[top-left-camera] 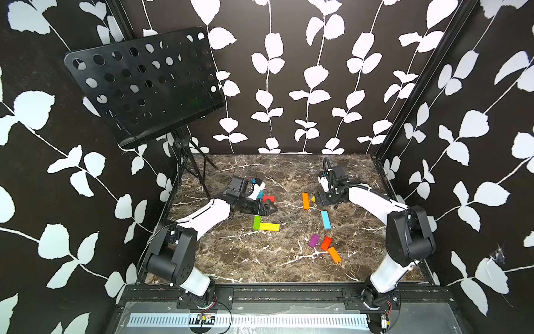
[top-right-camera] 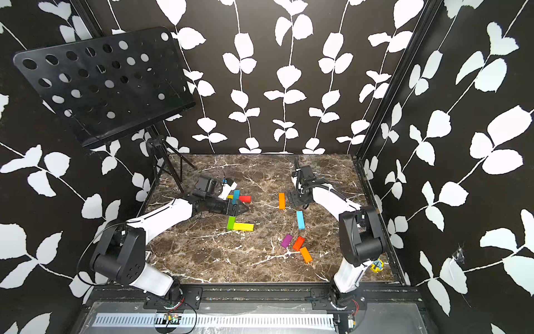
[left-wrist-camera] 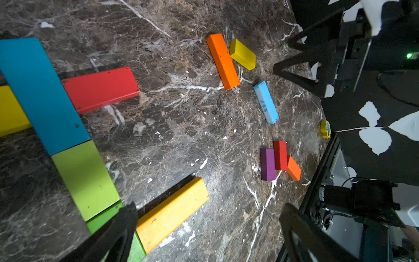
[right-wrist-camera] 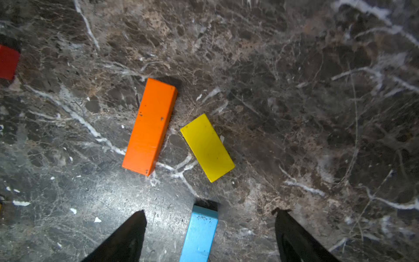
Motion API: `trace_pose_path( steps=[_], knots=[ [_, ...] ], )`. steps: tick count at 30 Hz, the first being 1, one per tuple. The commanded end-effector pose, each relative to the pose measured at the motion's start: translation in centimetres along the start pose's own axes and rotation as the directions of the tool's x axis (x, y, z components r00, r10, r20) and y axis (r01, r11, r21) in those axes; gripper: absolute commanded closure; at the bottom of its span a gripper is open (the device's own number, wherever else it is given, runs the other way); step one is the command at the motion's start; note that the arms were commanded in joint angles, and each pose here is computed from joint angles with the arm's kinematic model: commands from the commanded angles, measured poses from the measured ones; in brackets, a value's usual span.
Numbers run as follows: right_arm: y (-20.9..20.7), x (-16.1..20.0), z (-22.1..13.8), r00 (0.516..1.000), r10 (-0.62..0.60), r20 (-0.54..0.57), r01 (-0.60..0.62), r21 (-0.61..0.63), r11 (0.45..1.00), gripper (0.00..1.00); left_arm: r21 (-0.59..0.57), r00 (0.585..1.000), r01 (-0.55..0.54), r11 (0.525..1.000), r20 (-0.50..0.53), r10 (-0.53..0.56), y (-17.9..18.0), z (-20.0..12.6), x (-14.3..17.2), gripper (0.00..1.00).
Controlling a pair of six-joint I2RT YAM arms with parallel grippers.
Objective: Assemble the letter t with building blocks
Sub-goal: Place the building block at the center of the board.
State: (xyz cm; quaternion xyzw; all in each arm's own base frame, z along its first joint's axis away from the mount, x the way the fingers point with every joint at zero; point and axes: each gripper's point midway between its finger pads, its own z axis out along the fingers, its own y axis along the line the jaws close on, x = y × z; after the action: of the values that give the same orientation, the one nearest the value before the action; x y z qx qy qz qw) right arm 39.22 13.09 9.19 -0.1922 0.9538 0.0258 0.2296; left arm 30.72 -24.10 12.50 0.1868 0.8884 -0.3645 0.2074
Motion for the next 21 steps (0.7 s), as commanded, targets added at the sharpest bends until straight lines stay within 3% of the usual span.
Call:
trace_pose_path(
  steps=[1,3,5,9,13,16,21],
  knots=[
    [-1.3,-2.6,-1.3,0.99,-0.135,0.043,0.131,0.082,0.988,0.14,0.007,0.996,-0.064,0.998,0.055,0.064,-0.7,-1.1,-0.7,0.01],
    [-2.5,-3.8,-1.4,0.989,-0.144,0.043,0.138,0.12,0.983,0.14,0.017,0.996,-0.059,0.998,0.066,0.057,-0.8,-0.9,-1.0,0.01],
    [-2.1,-3.7,-0.8,0.986,-0.165,0.018,0.163,0.068,0.984,0.15,0.048,0.996,-0.06,0.997,0.069,0.056,-1.0,-0.6,-1.2,0.01],
    [-1.6,-4.2,0.1,0.978,-0.197,0.069,0.195,0.045,0.98,0.14,0.051,0.994,-0.074,0.996,0.078,0.07,-0.9,-0.5,-2.0,0.01],
    [-2.3,-7.0,-0.5,0.975,-0.196,0.104,0.192,0.049,0.98,0.14,0.029,0.988,-0.096,0.995,0.128,0.091,-0.6,-1.0,-4.2,0.01],
    [-2.9,-9.1,0.2,0.983,-0.129,0.128,0.126,0.026,0.992,0.15,-0.025,0.981,-0.098,0.995,0.164,0.101,0.5,-0.8,-6.3,0.01],
    [-5.4,-7.8,1.0,0.995,0.096,-0.001,-0.094,0.138,0.986,0.16,-0.164,0.991,-0.01,0.986,0.131,0.032,3.0,-0.5,-8.5,0.01]
  ],
)
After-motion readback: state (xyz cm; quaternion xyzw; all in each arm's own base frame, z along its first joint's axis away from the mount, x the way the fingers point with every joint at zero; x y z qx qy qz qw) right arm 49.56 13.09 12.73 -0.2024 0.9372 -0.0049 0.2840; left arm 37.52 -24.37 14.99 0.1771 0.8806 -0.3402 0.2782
